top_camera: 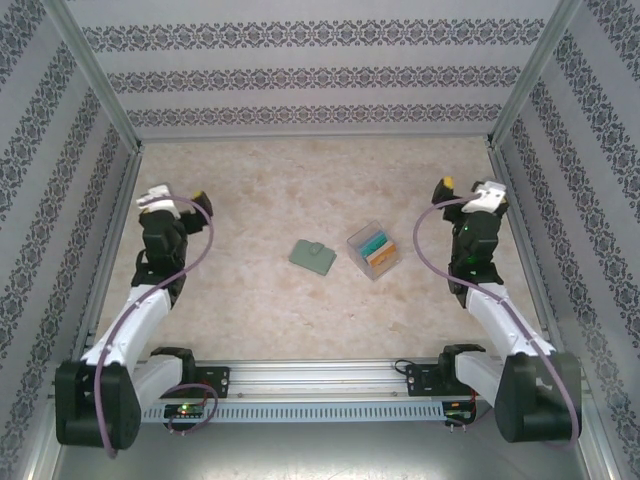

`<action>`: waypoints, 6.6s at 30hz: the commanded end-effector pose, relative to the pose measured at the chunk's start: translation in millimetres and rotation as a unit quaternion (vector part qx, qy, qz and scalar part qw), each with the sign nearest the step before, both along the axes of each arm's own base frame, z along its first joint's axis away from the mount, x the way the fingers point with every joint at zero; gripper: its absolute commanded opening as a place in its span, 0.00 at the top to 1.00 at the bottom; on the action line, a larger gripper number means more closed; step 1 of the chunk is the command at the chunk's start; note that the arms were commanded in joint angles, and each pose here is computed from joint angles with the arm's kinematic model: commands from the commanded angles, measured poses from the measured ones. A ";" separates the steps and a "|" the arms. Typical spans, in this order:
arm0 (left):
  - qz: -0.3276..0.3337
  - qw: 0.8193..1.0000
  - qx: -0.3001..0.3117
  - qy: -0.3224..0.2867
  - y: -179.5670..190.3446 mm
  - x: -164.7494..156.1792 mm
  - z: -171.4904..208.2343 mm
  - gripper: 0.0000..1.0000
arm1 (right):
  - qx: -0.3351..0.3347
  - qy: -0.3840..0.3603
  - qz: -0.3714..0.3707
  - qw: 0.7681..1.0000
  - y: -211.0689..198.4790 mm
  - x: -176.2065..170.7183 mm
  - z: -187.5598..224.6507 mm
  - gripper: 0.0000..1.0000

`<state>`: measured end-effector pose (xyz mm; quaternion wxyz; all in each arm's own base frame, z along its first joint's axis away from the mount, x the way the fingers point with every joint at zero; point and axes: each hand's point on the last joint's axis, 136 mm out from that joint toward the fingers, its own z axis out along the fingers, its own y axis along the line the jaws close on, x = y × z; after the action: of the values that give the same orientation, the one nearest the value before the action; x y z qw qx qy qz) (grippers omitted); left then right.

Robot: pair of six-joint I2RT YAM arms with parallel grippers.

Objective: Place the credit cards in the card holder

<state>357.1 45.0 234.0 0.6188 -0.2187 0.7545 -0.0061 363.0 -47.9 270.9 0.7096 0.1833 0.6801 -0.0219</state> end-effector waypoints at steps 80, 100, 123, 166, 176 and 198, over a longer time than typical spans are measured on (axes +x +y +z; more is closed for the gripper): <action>-0.132 0.962 -0.117 0.208 -83.9 -16.6 -81.6 0.00 | -0.311 0.589 0.471 0.577 344.4 -48.0 -258.1 0.02; -0.144 0.965 -0.088 0.201 -83.4 -10.2 -68.5 0.01 | -0.357 0.531 0.599 0.482 337.7 -77.7 -241.4 0.02; -0.163 0.956 -0.141 0.202 -97.8 -11.8 -82.7 0.00 | -0.298 0.538 0.574 0.541 349.5 -35.4 -246.3 0.29; -0.281 0.871 -0.341 0.214 -199.5 47.0 -113.1 0.62 | 0.100 0.352 0.578 0.729 456.0 -8.1 -154.6 0.31; -0.293 0.881 -0.297 0.222 -197.0 46.3 -110.1 0.88 | 0.092 0.349 0.558 0.748 424.2 -16.0 -143.3 0.23; -0.430 0.849 -0.245 0.184 -224.2 23.8 -65.4 0.97 | 0.175 0.364 0.542 0.737 402.5 9.8 -131.2 0.30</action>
<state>381.6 -171.0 142.0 0.3089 -0.0515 0.8614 -0.4000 371.6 337.6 127.7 0.2600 -0.1044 0.8709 0.4039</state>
